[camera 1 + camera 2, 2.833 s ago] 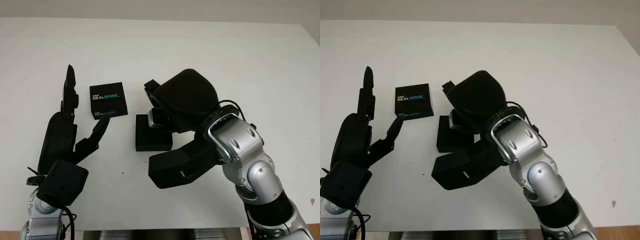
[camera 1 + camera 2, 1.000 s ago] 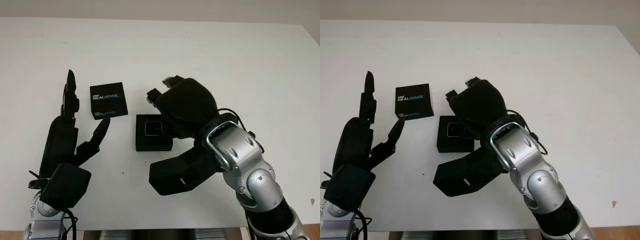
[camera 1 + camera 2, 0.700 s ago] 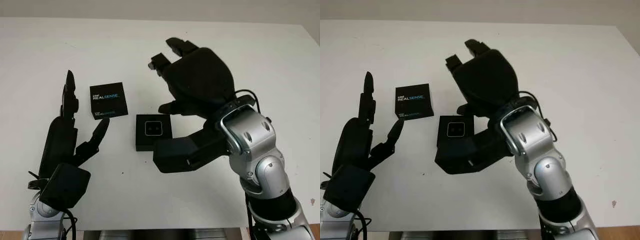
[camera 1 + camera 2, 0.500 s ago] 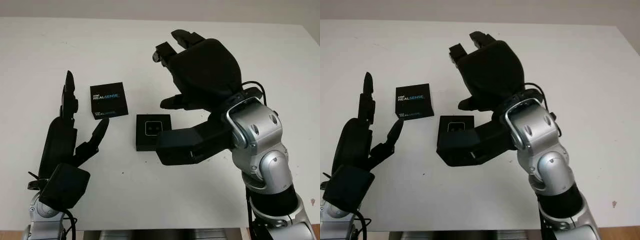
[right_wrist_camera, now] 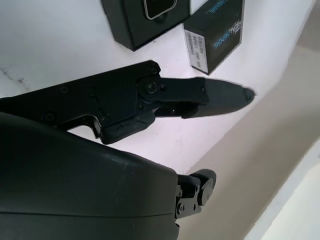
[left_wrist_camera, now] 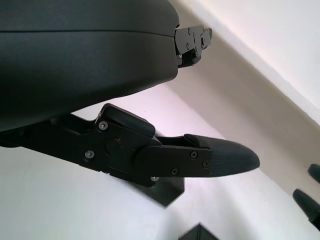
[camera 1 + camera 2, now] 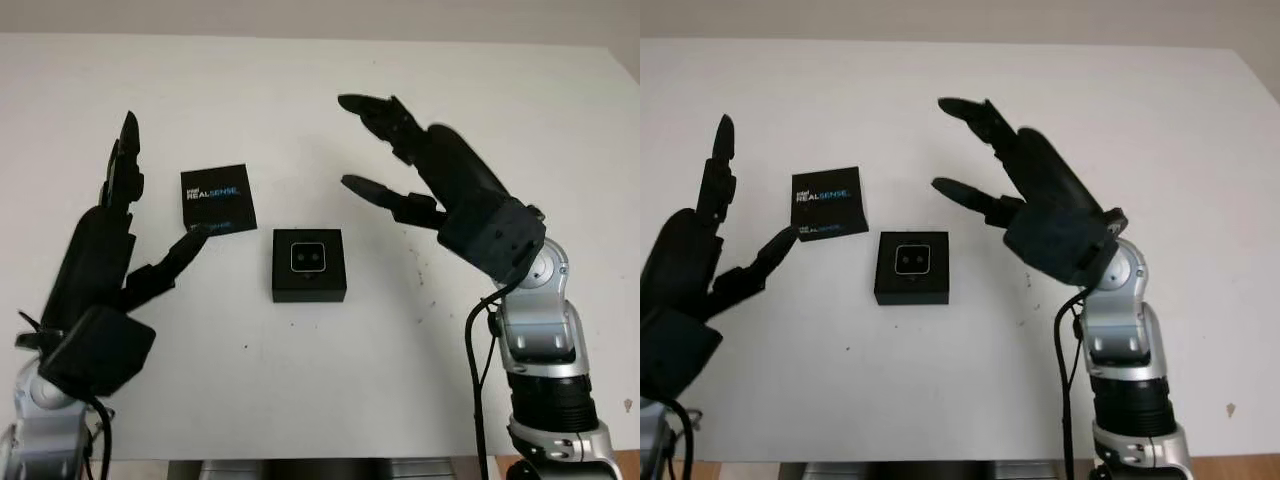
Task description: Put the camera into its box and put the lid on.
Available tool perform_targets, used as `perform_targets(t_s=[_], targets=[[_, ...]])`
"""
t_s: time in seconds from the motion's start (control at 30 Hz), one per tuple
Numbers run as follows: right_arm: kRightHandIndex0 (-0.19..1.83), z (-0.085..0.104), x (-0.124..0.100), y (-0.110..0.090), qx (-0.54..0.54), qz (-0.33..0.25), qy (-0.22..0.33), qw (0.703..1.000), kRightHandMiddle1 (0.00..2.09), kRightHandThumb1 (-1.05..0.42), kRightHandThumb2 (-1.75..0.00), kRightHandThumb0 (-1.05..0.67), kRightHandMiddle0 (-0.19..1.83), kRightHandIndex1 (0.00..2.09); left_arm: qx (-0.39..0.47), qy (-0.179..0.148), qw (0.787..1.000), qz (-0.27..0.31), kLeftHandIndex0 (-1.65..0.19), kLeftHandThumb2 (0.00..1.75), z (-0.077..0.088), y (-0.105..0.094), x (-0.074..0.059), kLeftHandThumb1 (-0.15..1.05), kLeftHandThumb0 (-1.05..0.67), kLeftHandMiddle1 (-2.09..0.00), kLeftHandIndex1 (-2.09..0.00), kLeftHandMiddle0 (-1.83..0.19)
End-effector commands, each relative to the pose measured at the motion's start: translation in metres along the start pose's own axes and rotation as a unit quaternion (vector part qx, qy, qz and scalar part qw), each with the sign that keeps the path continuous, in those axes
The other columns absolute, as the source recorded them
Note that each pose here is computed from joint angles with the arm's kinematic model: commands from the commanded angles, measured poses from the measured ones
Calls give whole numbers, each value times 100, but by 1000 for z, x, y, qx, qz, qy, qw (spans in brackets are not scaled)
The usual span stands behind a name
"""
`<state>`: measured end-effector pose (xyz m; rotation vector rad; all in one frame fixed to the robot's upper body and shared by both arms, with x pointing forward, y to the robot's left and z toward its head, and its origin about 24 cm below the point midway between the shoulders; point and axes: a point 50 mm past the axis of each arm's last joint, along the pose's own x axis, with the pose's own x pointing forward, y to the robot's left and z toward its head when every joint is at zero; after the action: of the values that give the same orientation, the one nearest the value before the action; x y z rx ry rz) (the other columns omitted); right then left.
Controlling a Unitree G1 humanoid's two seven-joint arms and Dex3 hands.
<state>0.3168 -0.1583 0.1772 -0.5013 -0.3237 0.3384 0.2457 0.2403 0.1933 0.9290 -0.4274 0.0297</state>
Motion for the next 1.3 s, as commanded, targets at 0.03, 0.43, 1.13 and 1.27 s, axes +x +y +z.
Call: perform_targets(t_s=[0.03, 0.43, 1.13, 1.27], targets=[[12, -6, -1, -5, 33, -7, 5, 999, 25, -105, -55, -78, 1, 4, 41, -23, 998, -34, 19, 17, 5, 14, 15, 105, -90, 0, 0, 19], [2, -16, -6, -16, 180, -55, -8, 982, 46, -105, -61, -74, -19, 1, 186, -75, 963, -181, 19, 4, 12, 42, 85, 96, -102, 0, 0, 19], [-4, -5, -12, -45, 226, -107, -30, 968, 27, -105, -65, -75, -17, 3, 267, -62, 929, -247, 19, 6, -13, -1, 100, 100, -100, 0, 0, 19], [-3, -5, -12, -44, 222, -105, -31, 969, 28, -105, -66, -75, -15, 4, 269, -53, 929, -249, 19, 6, -16, -8, 99, 102, -103, 0, 0, 19]])
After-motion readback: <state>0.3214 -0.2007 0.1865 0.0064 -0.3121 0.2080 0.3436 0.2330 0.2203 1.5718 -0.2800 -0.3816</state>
